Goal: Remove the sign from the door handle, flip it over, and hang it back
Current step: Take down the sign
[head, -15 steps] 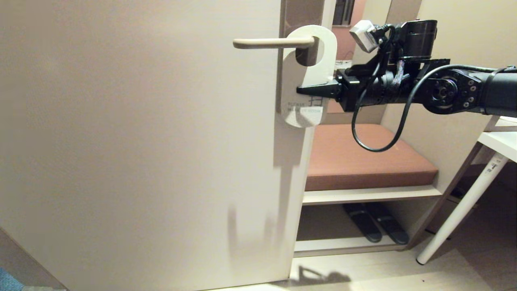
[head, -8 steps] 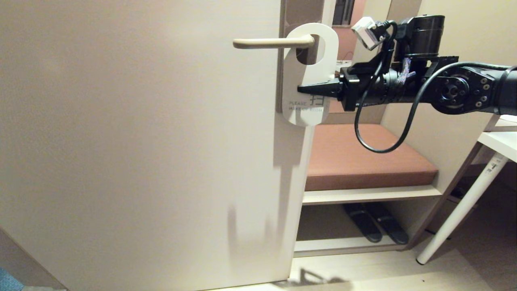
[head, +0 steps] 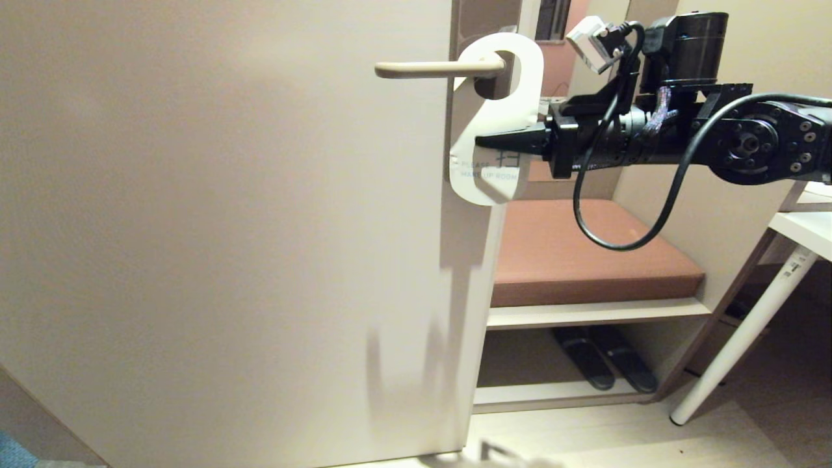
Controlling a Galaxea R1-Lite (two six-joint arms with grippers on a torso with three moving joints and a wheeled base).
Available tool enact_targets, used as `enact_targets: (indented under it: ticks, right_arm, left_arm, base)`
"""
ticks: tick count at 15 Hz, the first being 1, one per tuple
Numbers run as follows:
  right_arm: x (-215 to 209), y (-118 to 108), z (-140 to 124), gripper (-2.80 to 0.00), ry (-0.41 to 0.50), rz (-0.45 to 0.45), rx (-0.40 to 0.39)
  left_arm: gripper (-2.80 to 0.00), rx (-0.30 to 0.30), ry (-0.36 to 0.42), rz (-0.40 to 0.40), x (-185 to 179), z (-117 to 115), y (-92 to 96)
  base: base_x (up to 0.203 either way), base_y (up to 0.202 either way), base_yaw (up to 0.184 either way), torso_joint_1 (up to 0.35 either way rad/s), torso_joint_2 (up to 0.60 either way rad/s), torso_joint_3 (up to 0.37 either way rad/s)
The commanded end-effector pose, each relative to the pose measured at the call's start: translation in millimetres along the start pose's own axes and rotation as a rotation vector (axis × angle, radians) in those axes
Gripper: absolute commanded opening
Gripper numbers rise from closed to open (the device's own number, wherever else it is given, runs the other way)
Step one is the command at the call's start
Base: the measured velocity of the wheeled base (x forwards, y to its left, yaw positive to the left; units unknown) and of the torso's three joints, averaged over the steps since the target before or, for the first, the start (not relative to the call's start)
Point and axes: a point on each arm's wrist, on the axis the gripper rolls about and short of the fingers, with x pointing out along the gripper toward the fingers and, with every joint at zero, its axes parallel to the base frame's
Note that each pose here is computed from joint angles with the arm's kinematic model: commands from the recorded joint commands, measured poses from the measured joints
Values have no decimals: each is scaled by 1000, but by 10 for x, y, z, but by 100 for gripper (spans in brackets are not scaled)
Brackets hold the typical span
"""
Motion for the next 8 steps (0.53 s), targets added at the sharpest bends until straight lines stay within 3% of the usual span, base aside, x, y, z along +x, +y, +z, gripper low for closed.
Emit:
enact_targets:
  ticks: [1,8]
  right_arm:
    - [-2,95,45,-280,0,-7,-8]
    - [-6,258,108,-280,17,-114,-13]
  left_arm:
    - [-280,0,1,0,1,0,0]
    - [-280,0,1,0,1,0,0]
  base:
    - [0,0,0,0,0,0]
    - [0,0,0,0,0,0]
